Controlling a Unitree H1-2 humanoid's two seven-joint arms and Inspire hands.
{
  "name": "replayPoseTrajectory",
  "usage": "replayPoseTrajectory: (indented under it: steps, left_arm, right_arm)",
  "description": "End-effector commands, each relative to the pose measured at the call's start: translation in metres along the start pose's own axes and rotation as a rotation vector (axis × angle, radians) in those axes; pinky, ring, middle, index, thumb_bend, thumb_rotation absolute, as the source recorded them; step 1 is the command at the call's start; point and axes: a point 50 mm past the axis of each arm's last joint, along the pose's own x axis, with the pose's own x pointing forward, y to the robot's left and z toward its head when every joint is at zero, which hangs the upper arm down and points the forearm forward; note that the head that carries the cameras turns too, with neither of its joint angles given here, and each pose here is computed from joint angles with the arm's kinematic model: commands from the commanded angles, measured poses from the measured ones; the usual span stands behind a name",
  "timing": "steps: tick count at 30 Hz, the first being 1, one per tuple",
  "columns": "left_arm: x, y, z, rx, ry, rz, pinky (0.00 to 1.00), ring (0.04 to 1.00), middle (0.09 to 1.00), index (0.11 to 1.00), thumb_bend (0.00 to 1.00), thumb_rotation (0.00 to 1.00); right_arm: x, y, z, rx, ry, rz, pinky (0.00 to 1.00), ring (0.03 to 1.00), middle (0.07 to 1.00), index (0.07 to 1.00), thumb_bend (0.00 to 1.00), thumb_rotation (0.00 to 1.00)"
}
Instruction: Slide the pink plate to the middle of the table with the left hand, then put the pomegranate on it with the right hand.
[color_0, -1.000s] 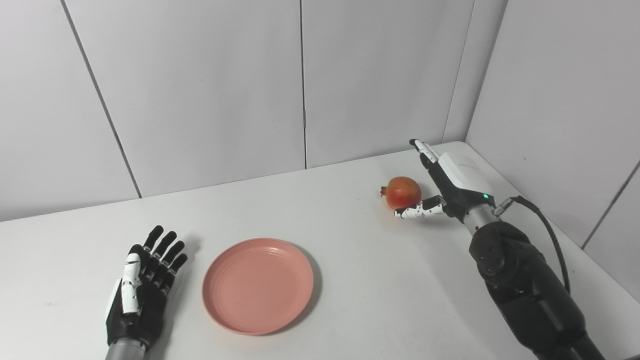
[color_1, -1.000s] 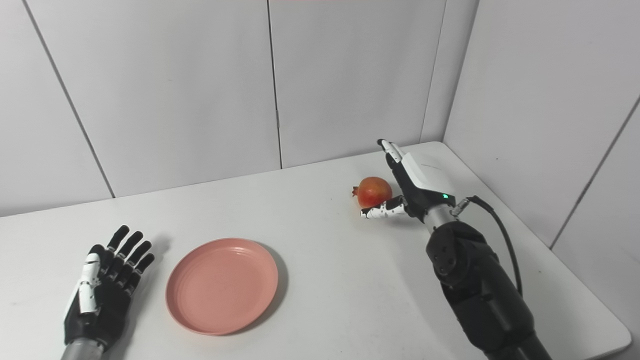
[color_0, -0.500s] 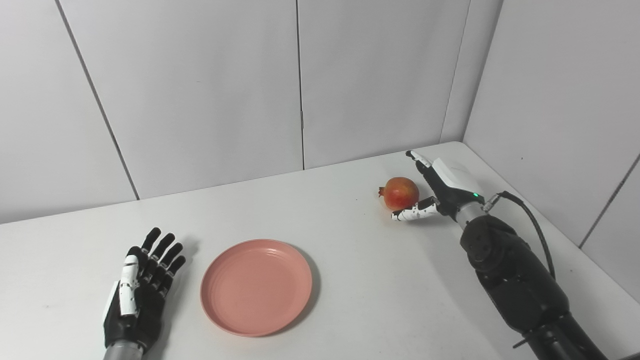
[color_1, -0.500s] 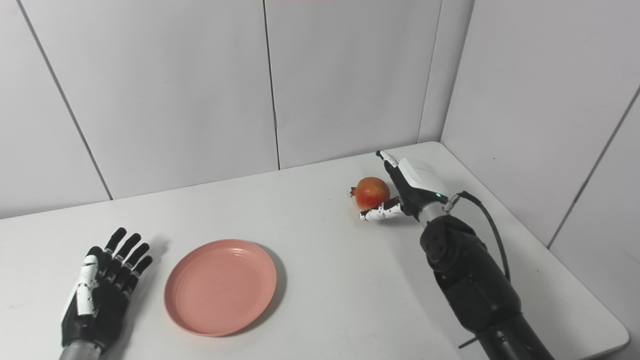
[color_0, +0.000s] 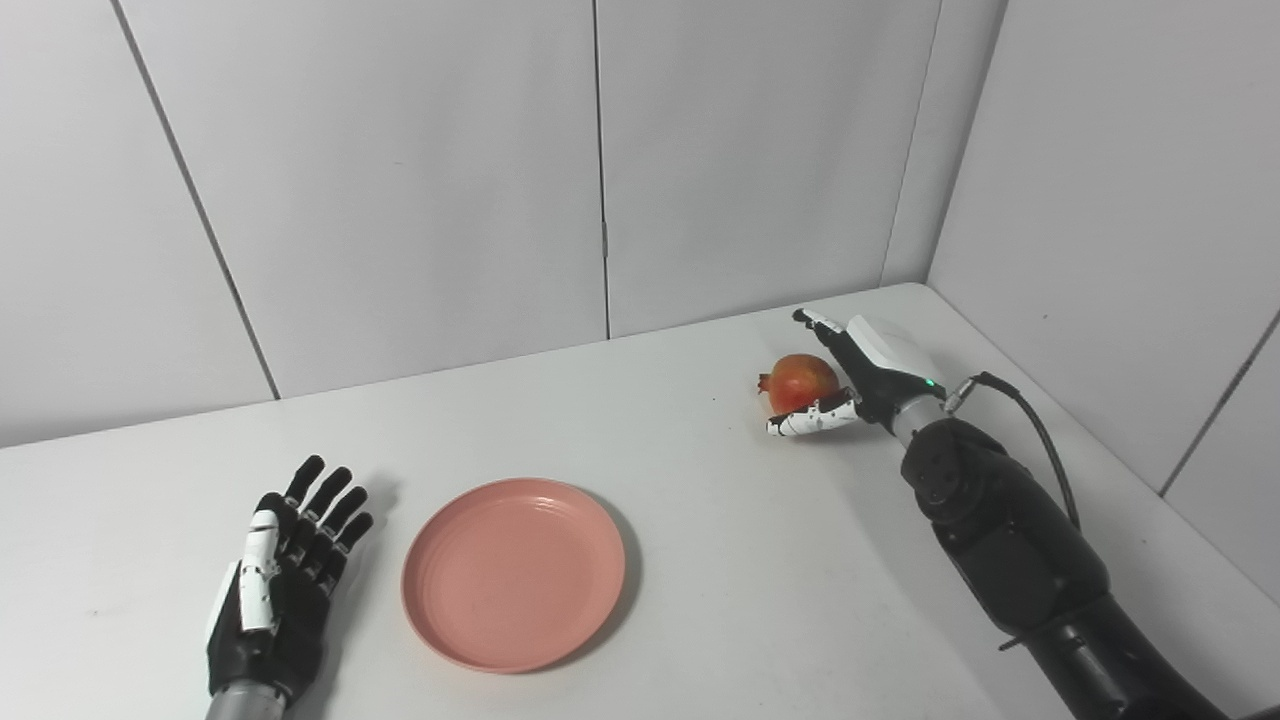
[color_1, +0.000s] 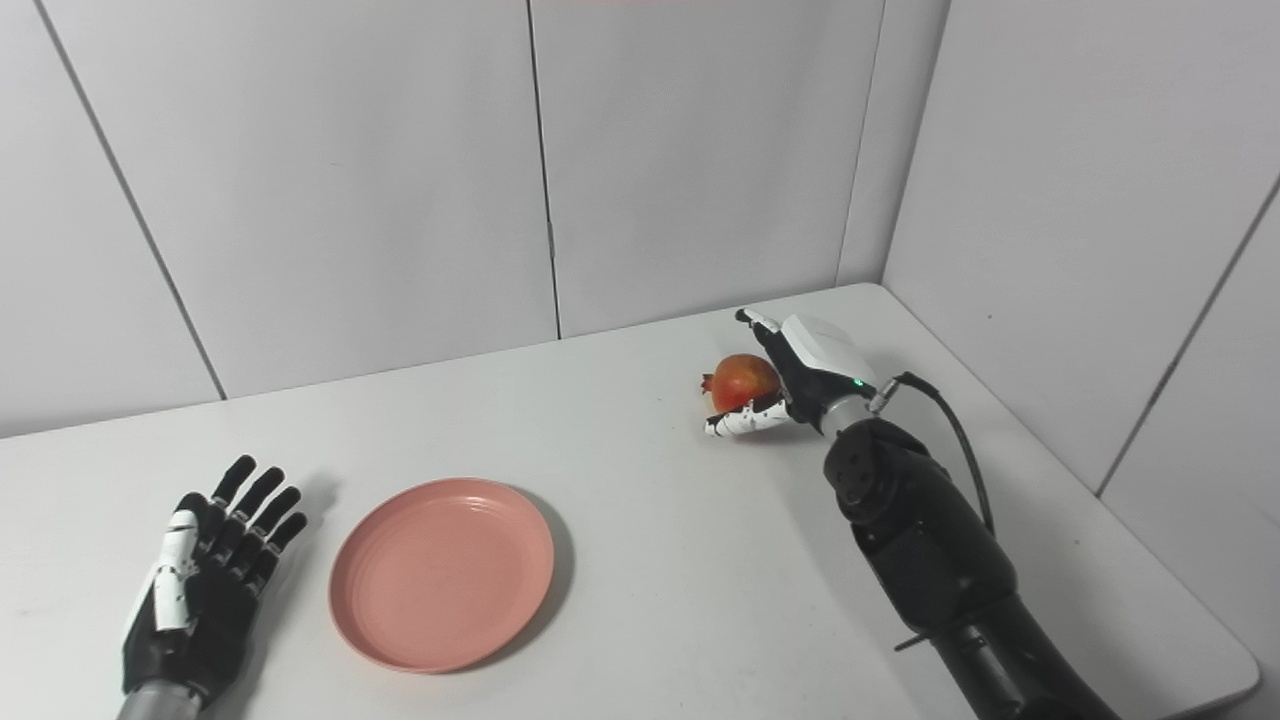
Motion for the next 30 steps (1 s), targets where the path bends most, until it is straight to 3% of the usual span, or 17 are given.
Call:
replayPoseTrajectory:
  steps: [1, 15, 30]
  left_arm:
    - [0.0, 0.0, 0.004, 0.025, -0.003, -0.012, 0.9, 0.892, 0.904, 0.901, 0.4, 1.0]
    - [-0.001, -0.001, 0.006, 0.045, -0.002, -0.018, 0.89, 0.887, 0.901, 0.9, 0.41, 1.0]
    - [-0.001, -0.003, 0.008, 0.043, -0.006, -0.021, 0.9, 0.891, 0.905, 0.902, 0.41, 1.0]
  right_arm:
    - [0.012, -0.033, 0.017, -0.029, -0.081, -0.103, 0.76, 0.866, 0.907, 0.906, 0.96, 0.33]
    - [0.026, -0.029, 0.02, -0.04, -0.052, -0.055, 0.76, 0.86, 0.902, 0.9, 0.94, 0.32]
    - [0.031, -0.026, 0.011, -0.01, -0.024, -0.072, 0.75, 0.839, 0.876, 0.86, 0.91, 0.27]
